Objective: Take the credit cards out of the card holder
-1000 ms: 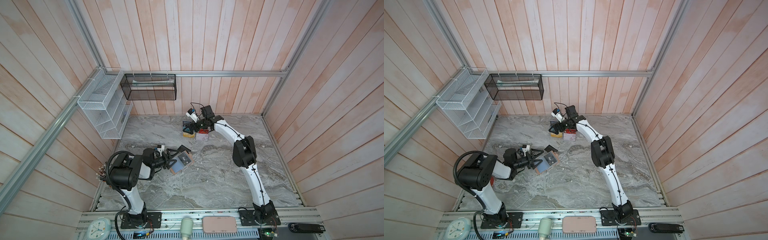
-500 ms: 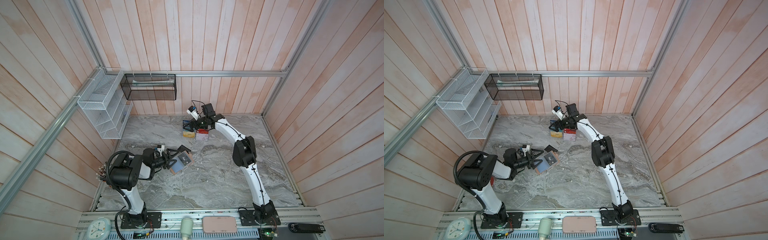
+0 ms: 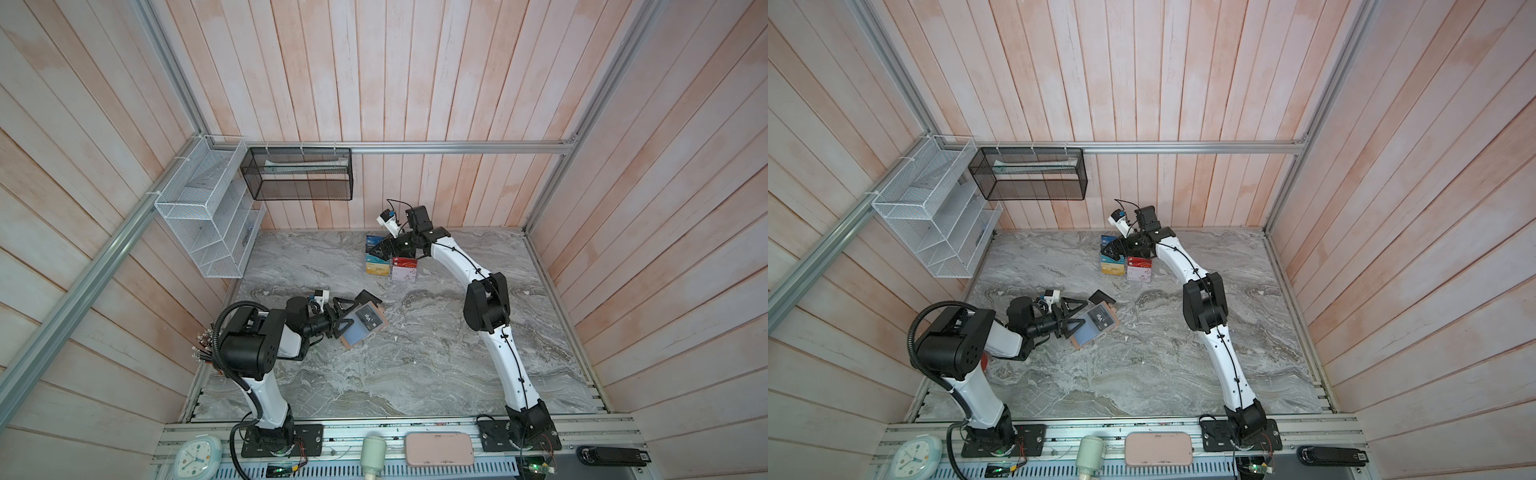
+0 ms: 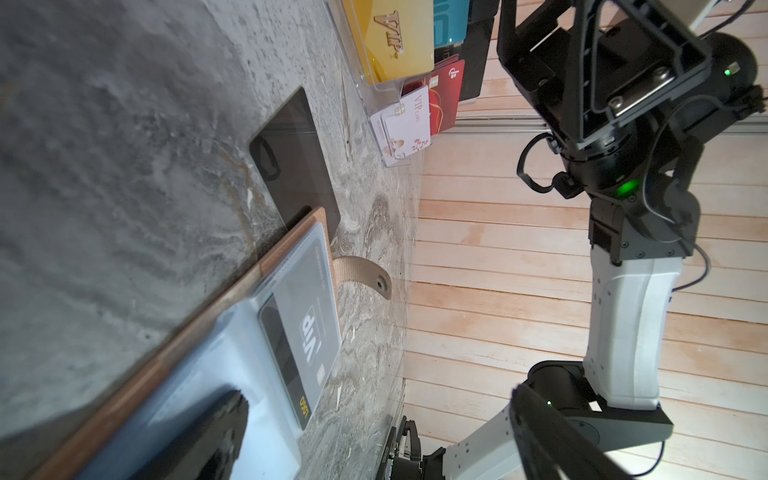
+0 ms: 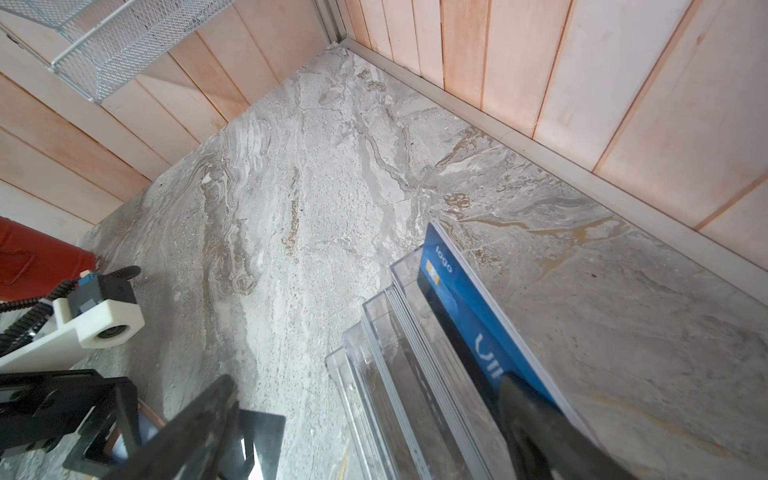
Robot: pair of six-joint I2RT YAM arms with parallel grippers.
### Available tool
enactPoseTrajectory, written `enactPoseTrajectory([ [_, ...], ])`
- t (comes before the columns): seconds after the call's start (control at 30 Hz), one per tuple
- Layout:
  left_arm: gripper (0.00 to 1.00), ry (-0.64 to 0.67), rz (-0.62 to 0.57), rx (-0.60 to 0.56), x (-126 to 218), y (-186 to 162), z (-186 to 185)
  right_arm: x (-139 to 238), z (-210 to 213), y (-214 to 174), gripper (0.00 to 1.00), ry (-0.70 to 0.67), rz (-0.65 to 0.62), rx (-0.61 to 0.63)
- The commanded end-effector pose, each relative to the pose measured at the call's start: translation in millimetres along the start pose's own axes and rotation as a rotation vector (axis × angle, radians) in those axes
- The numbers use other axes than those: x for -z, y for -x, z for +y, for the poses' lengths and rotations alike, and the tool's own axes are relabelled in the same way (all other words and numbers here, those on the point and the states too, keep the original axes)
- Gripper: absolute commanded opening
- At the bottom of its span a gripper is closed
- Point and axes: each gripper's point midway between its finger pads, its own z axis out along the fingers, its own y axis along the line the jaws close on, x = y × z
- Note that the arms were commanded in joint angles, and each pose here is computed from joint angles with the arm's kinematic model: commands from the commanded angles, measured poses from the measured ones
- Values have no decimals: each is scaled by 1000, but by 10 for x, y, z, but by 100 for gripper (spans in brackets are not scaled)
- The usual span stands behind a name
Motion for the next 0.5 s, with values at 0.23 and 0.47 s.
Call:
enactPoseTrajectory([
  [0.23, 100, 6, -14, -24, 21, 9, 21, 84, 31, 136, 98, 7, -24, 15],
  [0.47, 100, 8, -24, -43, 55, -3, -80, 210, 132, 250, 98, 9, -38, 29],
])
